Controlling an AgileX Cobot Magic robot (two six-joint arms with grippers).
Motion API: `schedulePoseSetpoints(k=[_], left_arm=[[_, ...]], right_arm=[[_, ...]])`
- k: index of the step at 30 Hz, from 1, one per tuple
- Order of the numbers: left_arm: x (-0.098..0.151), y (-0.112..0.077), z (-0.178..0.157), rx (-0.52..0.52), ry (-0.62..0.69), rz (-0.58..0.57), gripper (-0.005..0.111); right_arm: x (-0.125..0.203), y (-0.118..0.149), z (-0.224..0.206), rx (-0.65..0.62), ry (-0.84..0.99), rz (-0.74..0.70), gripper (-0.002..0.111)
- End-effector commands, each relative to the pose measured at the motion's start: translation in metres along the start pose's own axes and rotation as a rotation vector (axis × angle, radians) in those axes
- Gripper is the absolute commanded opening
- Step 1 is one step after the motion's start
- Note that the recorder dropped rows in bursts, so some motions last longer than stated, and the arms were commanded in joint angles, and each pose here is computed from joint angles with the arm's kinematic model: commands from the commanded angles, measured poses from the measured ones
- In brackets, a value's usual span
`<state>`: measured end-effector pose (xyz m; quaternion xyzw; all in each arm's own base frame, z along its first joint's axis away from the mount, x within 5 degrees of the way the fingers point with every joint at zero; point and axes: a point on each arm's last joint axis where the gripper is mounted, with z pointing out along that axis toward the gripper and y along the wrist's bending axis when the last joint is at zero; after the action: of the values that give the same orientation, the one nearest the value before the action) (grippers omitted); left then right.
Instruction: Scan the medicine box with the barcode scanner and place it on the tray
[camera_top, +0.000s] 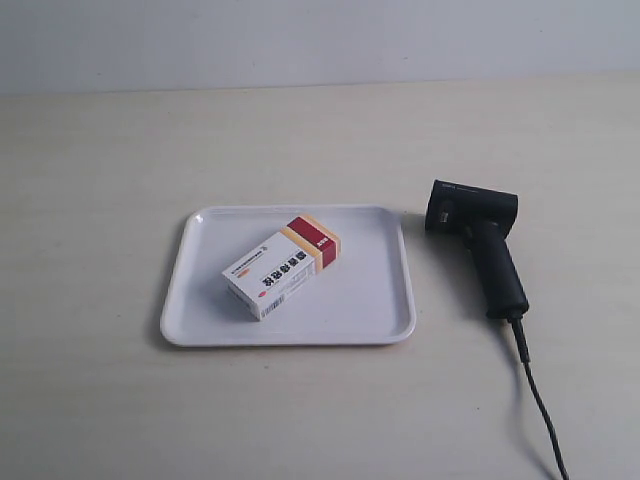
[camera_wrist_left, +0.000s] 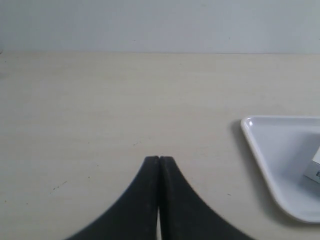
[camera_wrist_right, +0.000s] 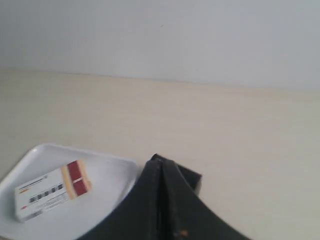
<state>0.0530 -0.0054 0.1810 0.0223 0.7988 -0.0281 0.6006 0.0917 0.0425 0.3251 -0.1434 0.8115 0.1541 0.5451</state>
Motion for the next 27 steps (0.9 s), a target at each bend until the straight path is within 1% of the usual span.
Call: schedulePoseSetpoints(k=[1, 5, 9, 11, 16, 21, 24, 27], left_arm=[[0.000, 0.000, 0.000, 0.004, -0.013, 0.004, 0.000], [0.000, 0.000, 0.000, 0.004, -0.013, 0.004, 0.000], [0.000, 0.000, 0.000, 0.004, -0.013, 0.004, 0.000], [0.000, 0.000, 0.000, 0.004, -0.013, 0.004, 0.000], [0.000, 0.000, 0.000, 0.004, -0.013, 0.004, 0.000], [0.000, 0.000, 0.000, 0.004, -0.013, 0.006, 0.000], [0.000, 0.000, 0.000, 0.004, -0.013, 0.006, 0.000], [0.000, 0.000, 0.000, 0.004, -0.013, 0.006, 0.000]], right_arm=[[0.006, -0.013, -0.024, 0.174, -0.145, -0.047, 0.000], [0.027, -0.019, -0.035, 0.298, -0.259, -0.038, 0.000], [0.056, -0.024, -0.031, 0.375, -0.361, -0.066, 0.000], [0.072, -0.027, -0.026, 0.402, -0.377, -0.064, 0.000], [0.103, -0.033, -0.014, 0.446, -0.336, -0.039, 0.000], [0.136, -0.038, 0.002, 0.445, -0.238, -0.016, 0.000], [0.138, -0.038, 0.002, 0.443, -0.225, -0.013, 0.000], [0.145, -0.038, 0.004, 0.434, -0.137, 0.006, 0.000]])
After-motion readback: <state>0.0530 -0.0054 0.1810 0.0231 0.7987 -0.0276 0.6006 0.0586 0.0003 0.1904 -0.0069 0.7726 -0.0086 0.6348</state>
